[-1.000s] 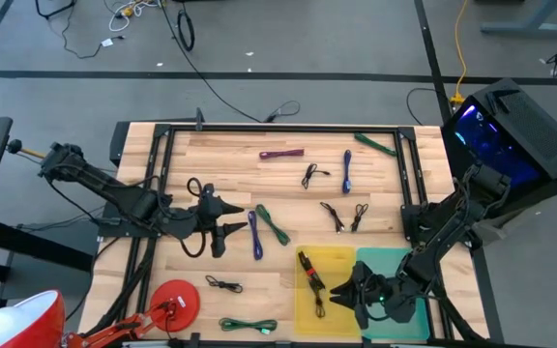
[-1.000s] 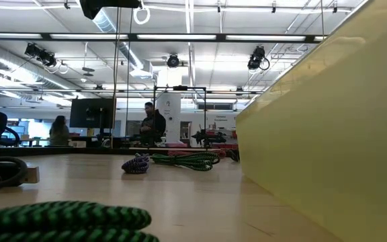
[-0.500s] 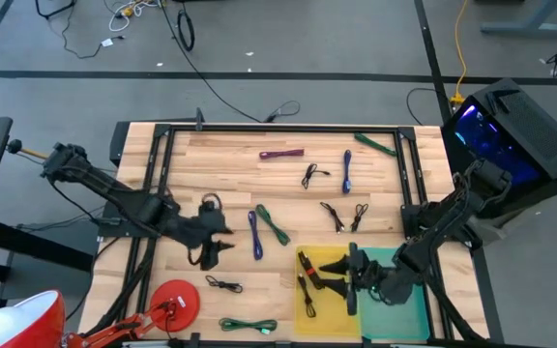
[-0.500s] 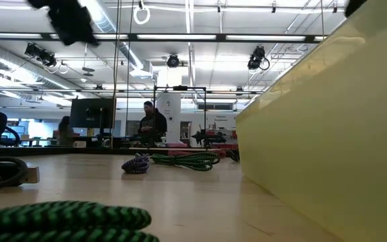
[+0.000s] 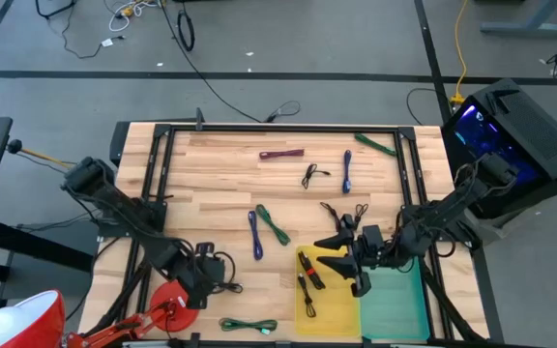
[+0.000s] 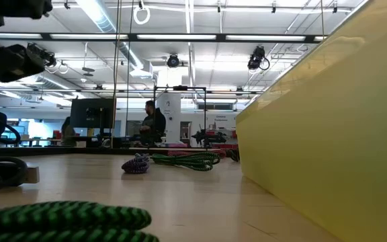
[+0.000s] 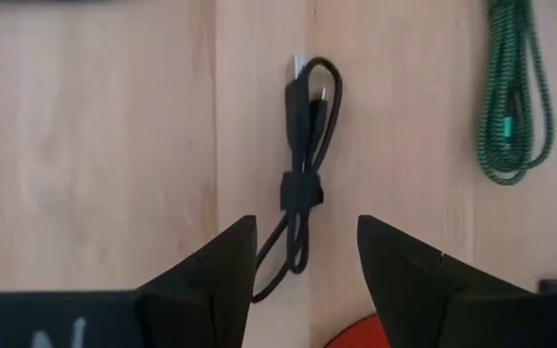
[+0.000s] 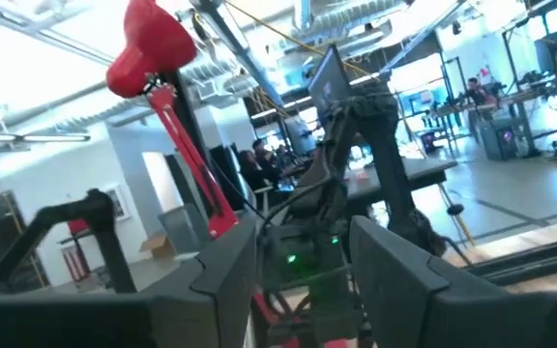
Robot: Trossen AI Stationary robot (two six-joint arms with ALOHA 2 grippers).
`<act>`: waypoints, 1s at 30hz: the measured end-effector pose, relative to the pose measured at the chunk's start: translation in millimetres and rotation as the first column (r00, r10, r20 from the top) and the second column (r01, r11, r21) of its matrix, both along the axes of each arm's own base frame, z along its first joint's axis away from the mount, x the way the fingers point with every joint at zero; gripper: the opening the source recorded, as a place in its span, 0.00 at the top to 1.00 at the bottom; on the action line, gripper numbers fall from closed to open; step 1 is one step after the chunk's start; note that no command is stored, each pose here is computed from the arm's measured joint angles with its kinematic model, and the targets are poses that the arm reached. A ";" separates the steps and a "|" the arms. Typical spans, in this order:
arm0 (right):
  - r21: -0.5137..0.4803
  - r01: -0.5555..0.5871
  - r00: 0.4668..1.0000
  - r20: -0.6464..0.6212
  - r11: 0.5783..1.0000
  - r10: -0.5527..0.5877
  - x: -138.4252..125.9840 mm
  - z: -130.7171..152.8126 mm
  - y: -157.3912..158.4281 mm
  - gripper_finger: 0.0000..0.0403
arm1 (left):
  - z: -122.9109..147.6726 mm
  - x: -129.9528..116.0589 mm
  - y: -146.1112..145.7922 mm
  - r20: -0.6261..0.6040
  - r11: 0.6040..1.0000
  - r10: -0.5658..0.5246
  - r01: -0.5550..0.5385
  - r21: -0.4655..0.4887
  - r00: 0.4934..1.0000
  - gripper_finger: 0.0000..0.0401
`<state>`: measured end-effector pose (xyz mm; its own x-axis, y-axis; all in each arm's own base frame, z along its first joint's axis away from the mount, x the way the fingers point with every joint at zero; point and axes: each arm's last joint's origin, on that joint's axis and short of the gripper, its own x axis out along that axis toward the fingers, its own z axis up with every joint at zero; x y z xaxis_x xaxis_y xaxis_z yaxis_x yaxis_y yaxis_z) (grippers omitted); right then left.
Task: Pick & Place USB Port
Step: Put the black charger cable into the yellow bin
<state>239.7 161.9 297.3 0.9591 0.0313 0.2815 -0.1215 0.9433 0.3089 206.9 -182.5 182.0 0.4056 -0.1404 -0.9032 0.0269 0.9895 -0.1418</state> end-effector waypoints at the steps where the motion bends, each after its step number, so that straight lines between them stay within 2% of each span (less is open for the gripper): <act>1: -0.010 0.005 1.000 -0.003 1.000 -0.005 0.7 -0.4 -0.7 0.57 | -2.4 0.3 -0.9 -0.007 1.000 0.001 -0.001 0.005 1.000 0.54; 11: -0.021 0.010 1.000 -0.024 1.000 -0.010 4.3 -4.3 -2.1 0.57 | -18.6 11.2 -4.0 -0.005 0.999 0.025 -0.025 0.021 1.000 0.54; 22: -0.026 0.012 1.000 -0.025 1.000 -0.013 4.4 -4.4 -2.1 0.57 | -45.6 15.1 -8.4 -0.098 0.998 0.037 -0.032 0.050 0.995 0.56; 26: -0.027 0.013 1.000 -0.025 1.000 -0.014 4.3 -4.4 -2.1 0.57 | -47.5 17.1 -6.2 -0.106 0.997 0.060 -0.054 0.056 0.993 0.69; 30: -0.027 0.013 1.000 -0.025 1.000 -0.014 4.3 -4.4 -2.1 0.57 | -47.5 18.9 -5.5 -0.111 0.998 0.048 -0.043 0.042 0.993 0.93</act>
<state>244.0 159.8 292.9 0.9661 0.0256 0.2567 -0.1012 0.9529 0.2860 225.7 -188.0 134.5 0.3071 -0.0879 -0.9476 -0.0321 0.9942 -0.1026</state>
